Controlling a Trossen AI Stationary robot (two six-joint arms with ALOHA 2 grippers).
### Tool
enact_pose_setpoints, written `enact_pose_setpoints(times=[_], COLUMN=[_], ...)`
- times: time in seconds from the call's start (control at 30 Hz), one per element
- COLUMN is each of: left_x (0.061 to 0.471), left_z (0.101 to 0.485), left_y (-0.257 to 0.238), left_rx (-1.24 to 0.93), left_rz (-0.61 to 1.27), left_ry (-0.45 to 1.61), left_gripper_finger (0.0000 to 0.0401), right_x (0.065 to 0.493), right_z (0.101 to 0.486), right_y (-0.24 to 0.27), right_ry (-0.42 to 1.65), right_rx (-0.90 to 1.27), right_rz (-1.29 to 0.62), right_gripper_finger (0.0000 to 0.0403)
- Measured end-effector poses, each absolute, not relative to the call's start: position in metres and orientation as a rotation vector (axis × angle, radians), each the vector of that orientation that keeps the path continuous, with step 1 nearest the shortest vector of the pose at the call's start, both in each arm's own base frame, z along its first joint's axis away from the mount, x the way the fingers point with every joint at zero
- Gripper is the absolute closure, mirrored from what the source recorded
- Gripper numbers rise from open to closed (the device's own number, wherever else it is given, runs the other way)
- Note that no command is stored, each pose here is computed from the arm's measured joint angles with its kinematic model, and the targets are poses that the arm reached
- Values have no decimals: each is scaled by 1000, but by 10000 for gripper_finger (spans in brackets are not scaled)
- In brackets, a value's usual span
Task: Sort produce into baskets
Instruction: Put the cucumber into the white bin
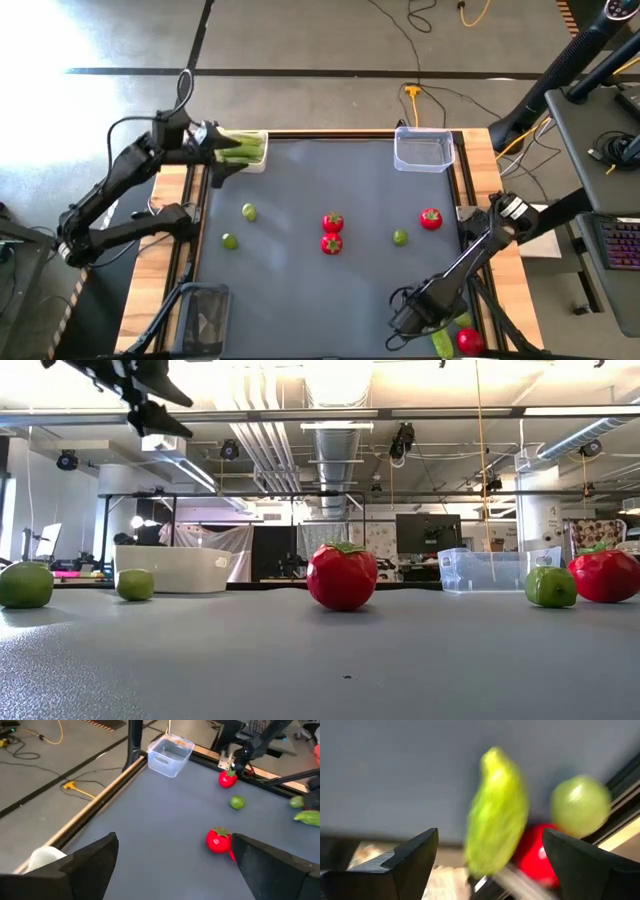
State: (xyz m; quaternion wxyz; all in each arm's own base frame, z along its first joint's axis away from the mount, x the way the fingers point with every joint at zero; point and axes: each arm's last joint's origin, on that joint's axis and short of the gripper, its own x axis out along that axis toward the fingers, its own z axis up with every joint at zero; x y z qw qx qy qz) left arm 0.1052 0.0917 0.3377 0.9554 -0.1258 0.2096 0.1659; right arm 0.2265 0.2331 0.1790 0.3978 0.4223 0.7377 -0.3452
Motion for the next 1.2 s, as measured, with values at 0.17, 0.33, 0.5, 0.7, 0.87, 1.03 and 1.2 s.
enact_pose_setpoints(times=[0.17,0.33,0.5,0.7,0.87,1.03,1.2], left_x=[97,90,80,79,85,99,112], left_z=[323,320,314,301,292,282,287], left_y=[75,50,35,31,33,40,43], left_rx=[-319,-390,-380,-373,-365,-379,-393], left_rz=[285,106,132,180,136,113,84], left_ry=[407,288,188,133,125,149,119], left_gripper_finger=[34,34,34,34,34,34,37], right_x=[218,217,216,224,263,320,364], right_z=[157,139,128,134,171,224,242], right_y=[222,227,225,222,208,149,50], right_ry=[1909,1965,1940,1922,1768,1488,1322], right_rx=[1029,1142,1198,1245,1289,1113,835], right_rz=[-883,-737,-726,-755,-745,-661,-649], right_gripper_finger=[78,111,146,223,242,242,242])
